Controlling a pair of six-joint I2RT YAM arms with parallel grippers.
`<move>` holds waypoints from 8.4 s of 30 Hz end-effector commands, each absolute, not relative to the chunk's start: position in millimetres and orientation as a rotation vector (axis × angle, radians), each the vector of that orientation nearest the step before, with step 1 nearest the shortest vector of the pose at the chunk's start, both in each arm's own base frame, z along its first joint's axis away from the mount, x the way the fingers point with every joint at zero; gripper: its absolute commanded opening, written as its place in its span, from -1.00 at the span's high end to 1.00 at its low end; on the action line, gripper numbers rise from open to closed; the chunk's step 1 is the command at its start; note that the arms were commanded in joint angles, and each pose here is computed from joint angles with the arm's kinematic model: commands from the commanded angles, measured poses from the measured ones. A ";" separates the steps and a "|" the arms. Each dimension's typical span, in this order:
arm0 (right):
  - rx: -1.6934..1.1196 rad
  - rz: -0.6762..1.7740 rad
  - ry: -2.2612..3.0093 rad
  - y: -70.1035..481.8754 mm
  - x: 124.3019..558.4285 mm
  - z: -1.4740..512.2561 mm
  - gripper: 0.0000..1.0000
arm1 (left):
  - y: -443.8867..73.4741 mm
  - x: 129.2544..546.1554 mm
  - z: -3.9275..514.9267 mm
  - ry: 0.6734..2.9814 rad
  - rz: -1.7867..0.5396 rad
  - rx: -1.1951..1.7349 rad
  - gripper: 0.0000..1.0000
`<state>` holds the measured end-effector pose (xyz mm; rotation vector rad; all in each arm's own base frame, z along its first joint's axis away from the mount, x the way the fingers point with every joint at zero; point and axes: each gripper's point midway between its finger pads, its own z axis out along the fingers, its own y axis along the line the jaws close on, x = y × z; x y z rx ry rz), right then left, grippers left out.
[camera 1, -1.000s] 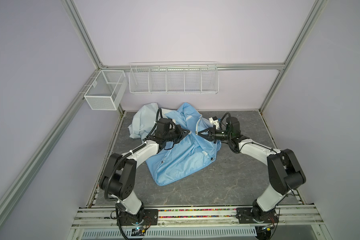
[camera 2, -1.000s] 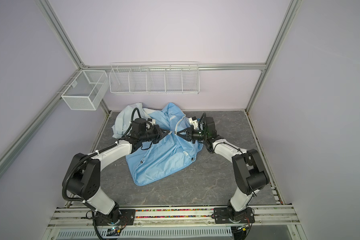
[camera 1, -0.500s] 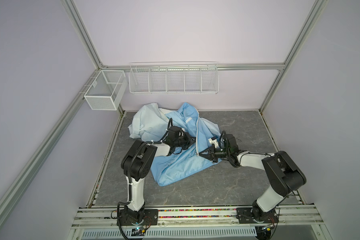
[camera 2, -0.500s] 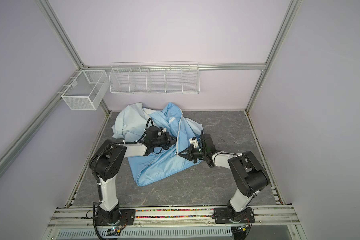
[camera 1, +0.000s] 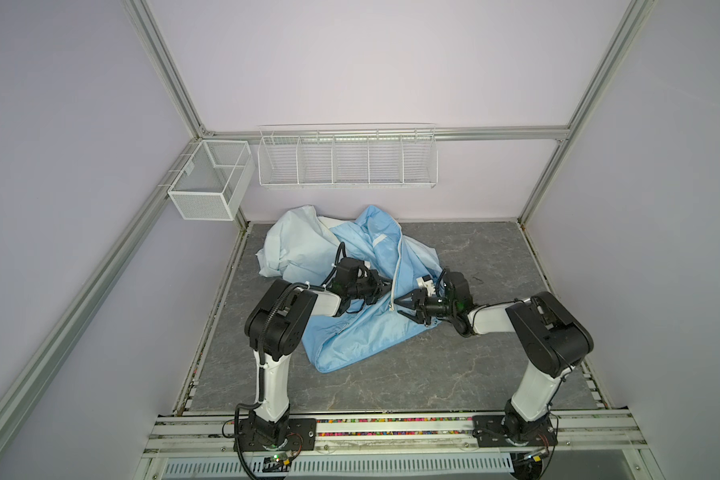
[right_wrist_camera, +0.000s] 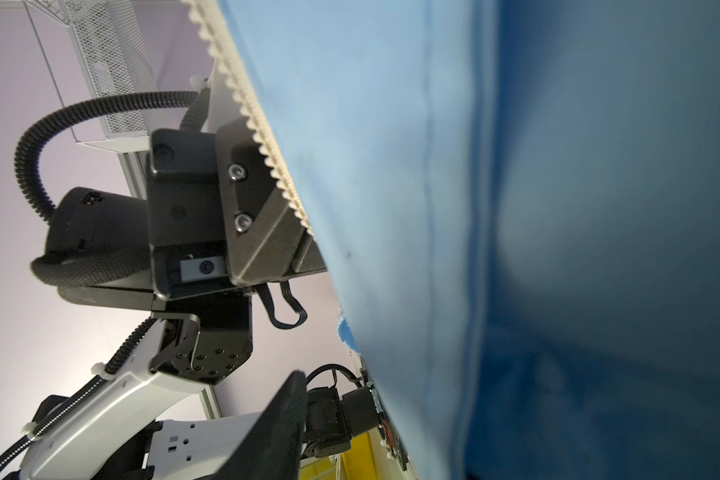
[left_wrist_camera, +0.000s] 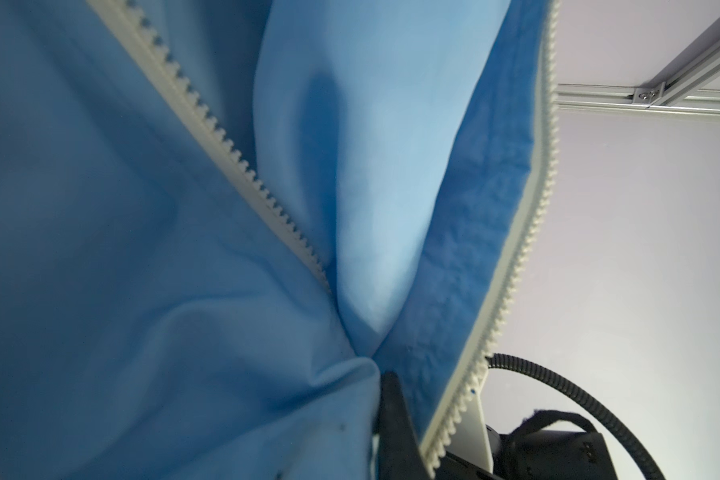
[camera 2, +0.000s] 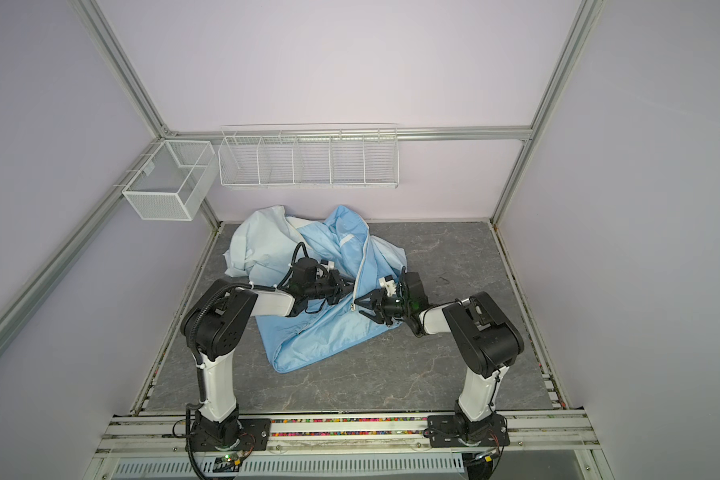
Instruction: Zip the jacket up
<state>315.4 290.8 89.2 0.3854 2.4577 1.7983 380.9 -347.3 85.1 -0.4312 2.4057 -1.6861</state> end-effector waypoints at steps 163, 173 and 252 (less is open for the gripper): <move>0.818 1.578 2.125 252.2 335.9 104.1 0.28 | -388.5 329.4 116.0 2.548 -1.834 -0.097 1.00; 0.765 1.586 2.147 256.8 335.2 107.8 0.37 | -388.7 332.7 116.9 2.539 -1.830 -0.115 1.00; 0.042 1.279 2.136 255.5 374.0 243.8 0.87 | -259.2 349.8 203.5 2.472 -1.090 -0.073 1.00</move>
